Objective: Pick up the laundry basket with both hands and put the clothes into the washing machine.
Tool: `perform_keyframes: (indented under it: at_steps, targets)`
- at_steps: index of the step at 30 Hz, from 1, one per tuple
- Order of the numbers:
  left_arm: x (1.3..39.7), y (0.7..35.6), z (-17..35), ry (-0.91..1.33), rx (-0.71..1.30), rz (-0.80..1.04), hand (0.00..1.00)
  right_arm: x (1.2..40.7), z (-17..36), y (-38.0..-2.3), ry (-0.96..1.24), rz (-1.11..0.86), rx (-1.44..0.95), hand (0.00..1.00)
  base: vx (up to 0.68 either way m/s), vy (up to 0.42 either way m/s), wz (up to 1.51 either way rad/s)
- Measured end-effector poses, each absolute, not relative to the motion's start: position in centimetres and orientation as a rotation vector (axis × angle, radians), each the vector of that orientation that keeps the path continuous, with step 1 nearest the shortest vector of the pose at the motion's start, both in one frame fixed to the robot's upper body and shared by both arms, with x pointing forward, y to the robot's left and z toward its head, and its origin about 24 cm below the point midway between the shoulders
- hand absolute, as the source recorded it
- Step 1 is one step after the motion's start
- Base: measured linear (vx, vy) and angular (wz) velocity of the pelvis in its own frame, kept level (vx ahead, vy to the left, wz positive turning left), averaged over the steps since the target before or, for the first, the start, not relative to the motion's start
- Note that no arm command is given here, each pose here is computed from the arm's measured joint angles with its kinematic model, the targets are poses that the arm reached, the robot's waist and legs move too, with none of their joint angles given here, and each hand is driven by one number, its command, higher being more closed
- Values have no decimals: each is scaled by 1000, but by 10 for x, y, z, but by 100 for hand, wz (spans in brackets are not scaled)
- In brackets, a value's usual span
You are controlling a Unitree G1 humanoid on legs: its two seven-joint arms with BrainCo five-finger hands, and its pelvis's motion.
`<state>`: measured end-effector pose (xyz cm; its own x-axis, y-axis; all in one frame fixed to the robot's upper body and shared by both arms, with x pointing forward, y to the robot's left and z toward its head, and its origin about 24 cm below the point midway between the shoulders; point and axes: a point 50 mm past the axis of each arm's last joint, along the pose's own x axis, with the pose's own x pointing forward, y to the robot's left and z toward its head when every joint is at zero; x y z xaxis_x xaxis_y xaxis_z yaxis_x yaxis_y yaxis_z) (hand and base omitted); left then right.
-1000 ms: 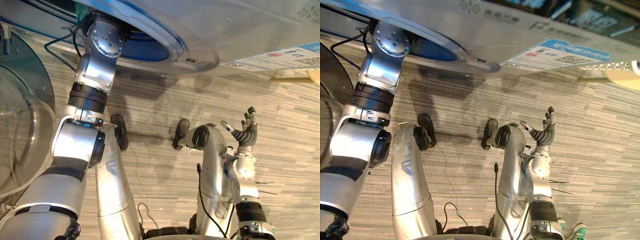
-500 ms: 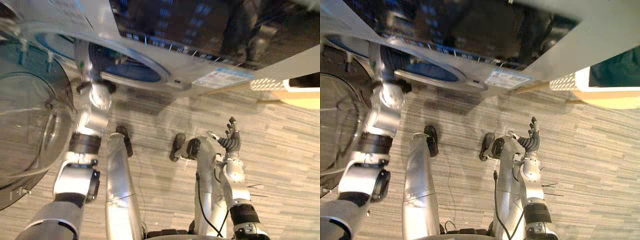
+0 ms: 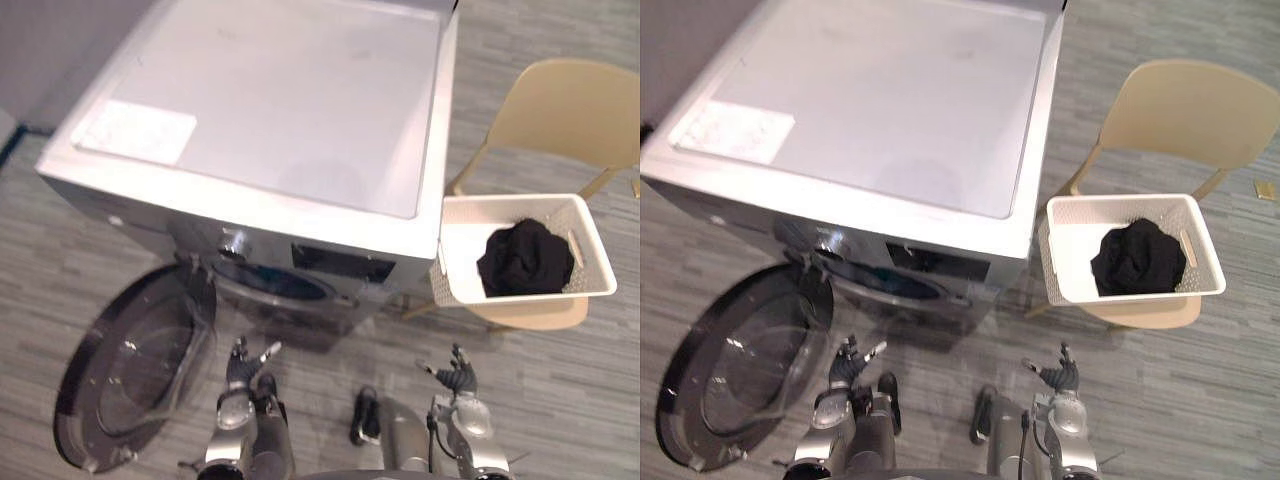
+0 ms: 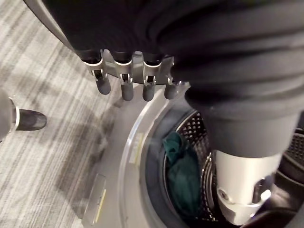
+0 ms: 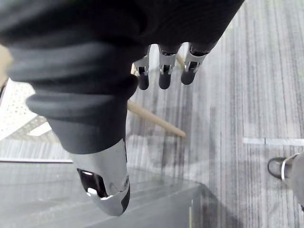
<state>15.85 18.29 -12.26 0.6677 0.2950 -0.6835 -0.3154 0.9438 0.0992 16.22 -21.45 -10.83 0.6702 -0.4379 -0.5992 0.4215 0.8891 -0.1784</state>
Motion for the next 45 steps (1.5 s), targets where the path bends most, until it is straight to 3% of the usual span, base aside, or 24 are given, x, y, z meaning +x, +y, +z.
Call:
perform_keyframes:
  at_steps: [8, 16, 22, 28, 33, 45]
  targets:
    - [127, 197, -145, 941, 98, 282, 0, 135, -130, -234, 837, -570, -11, 0, 98, 94, -45]
    - [127, 212, -146, 969, 186, 268, 0, 172, -120, -220, 768, -475, -28, 0, -84, 8, -179]
    - [140, 209, -143, 945, 182, 262, 0, 168, -123, -223, 795, -480, -36, 0, -32, -102, -218]
    - [147, 209, -140, 934, 183, 262, 0, 129, -141, -226, 936, -515, -20, 0, 180, -168, -150]
    - [134, 187, -148, 962, 102, 255, 0, 152, -135, -217, 892, -465, -27, 0, 182, -36, -145]
    - [141, 186, -143, 915, 81, 268, 0, 160, -133, -212, 879, -432, -41, 0, 367, 136, -20]
